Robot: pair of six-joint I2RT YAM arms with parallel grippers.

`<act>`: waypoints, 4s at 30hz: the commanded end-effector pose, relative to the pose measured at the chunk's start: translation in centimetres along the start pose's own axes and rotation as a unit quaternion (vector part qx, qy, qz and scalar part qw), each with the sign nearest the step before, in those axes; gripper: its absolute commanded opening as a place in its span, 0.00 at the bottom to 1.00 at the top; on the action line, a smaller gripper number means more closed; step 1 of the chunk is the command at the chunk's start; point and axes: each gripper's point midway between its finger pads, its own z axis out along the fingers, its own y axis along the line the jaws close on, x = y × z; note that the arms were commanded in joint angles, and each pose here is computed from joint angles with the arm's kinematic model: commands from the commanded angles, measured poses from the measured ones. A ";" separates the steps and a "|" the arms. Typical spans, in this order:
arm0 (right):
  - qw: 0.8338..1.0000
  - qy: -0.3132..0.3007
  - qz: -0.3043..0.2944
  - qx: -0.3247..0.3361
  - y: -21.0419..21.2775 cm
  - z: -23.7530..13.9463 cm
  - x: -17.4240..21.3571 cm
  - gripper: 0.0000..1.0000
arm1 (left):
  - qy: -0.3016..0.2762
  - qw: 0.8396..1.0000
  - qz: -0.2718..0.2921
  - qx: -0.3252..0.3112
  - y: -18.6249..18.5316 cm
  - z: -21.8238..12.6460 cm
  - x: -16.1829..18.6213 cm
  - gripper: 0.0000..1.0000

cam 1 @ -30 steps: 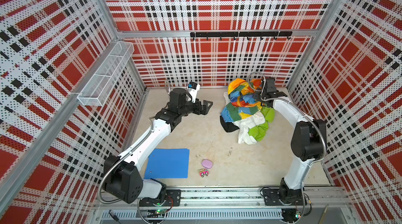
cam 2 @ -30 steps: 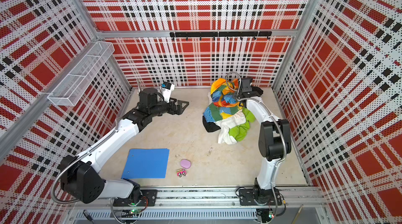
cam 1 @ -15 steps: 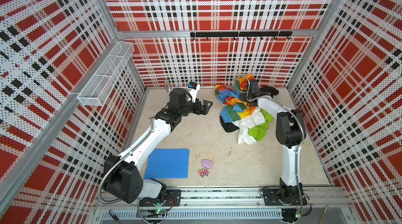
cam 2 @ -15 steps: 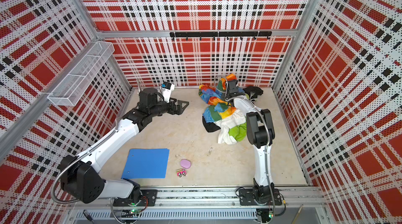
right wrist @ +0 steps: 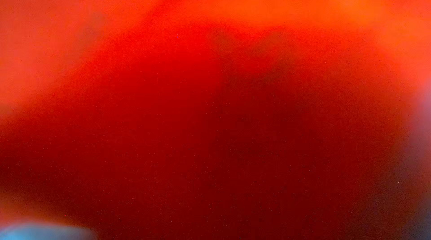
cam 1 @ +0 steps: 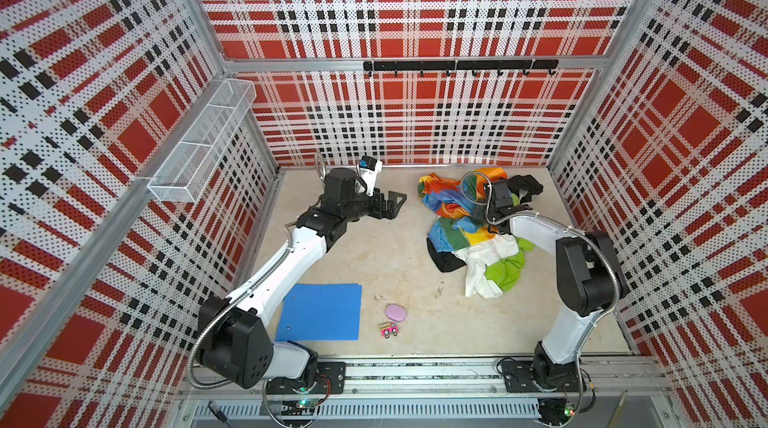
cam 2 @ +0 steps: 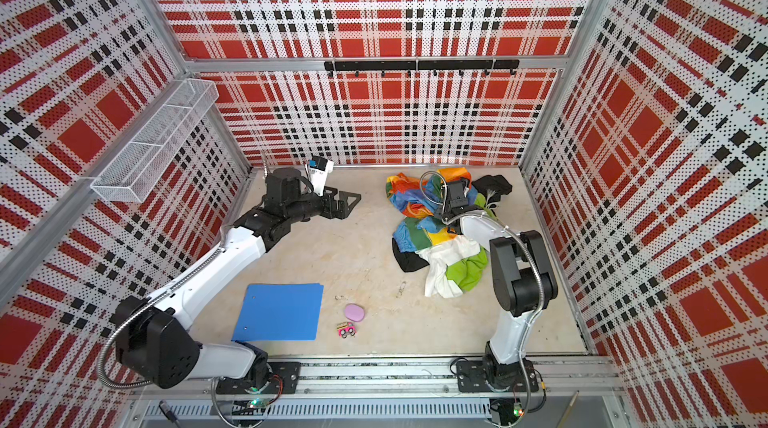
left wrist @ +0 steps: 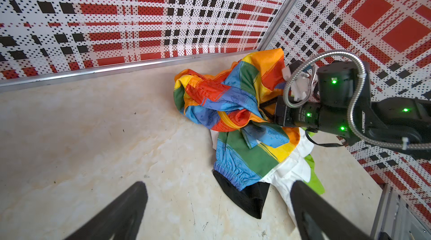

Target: Pick out a specific cloth from the pile

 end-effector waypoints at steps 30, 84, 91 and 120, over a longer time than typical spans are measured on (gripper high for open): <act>0.983 -0.001 0.151 -0.104 -13.3 -7.0 1.4 0.98 | -0.001 0.991 0.045 0.126 -6.2 -0.8 0.7 0.99; 0.969 -0.210 0.118 -0.058 -7.7 -20.9 -19.5 0.04 | 0.034 0.992 0.055 0.110 -7.1 1.2 2.6 0.99; 0.960 -0.244 0.106 -0.089 -6.3 -23.5 -22.1 0.04 | 0.043 0.992 0.050 0.106 -7.0 1.8 3.2 0.99; 0.898 -0.387 0.148 -0.148 -4.6 -34.8 -30.4 0.05 | 0.063 0.991 0.057 0.106 -7.9 2.7 4.5 0.99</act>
